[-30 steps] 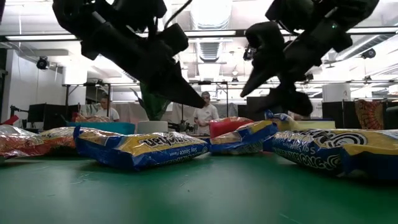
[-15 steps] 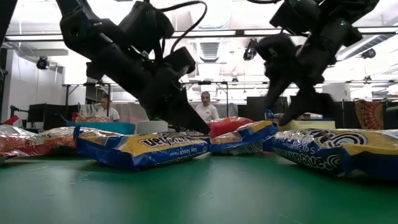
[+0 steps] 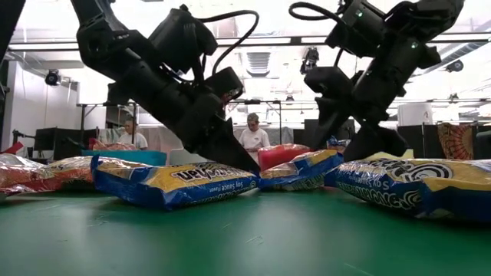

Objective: Sort Maruchan noodles
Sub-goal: Put the blue noodle pack into the yellow bin

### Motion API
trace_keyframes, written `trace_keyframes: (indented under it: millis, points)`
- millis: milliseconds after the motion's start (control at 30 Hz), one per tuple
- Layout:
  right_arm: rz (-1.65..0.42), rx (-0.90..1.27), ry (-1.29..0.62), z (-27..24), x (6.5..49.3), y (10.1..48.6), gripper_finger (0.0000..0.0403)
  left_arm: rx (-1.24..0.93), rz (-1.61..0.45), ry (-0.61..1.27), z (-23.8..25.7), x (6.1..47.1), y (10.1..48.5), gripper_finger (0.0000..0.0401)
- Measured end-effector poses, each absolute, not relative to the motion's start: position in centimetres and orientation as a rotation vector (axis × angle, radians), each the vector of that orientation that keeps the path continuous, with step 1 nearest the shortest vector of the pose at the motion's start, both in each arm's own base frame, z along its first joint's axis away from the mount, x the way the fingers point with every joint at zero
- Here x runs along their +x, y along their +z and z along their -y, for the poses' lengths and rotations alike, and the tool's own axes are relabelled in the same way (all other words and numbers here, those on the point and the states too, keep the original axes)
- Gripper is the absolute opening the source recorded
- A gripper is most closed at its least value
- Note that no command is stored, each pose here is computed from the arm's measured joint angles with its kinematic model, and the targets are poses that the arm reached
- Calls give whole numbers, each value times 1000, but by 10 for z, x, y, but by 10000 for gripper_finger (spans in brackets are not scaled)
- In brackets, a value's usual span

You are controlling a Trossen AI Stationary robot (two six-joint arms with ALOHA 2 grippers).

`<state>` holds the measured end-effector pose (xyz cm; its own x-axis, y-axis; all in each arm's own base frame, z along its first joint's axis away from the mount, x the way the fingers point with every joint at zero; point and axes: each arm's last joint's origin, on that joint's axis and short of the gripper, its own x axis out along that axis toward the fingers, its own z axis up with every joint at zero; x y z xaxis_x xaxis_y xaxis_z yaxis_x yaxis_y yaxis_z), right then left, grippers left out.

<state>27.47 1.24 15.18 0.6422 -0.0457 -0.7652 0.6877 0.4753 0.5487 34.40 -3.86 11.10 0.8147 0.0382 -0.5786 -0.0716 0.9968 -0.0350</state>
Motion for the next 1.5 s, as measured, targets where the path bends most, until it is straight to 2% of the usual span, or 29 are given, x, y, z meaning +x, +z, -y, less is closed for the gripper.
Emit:
trace_keyframes:
  millis: [333, 500, 733, 967, 1100, 1500]
  points:
    - [-692, 980, -446, -14, 295, 132, 250, -99, -639, 78, 39, 347, 95, 38]
    - [-621, 942, -360, -15, 306, 128, 233, -102, -639, 81, 39, 347, 95, 38]
    - [-605, 890, -319, -15, 310, 126, 168, -101, -639, 78, 39, 346, 95, 38]
    - [-571, 824, -267, -15, 309, 140, 64, -93, -641, 76, 39, 345, 99, 38]
    - [-527, 781, -234, -13, 307, 155, 19, -55, -630, 76, 38, 343, 109, 38]
    - [-432, 677, -242, 2, 291, 195, 8, 171, -587, 179, 28, 315, 172, 38]
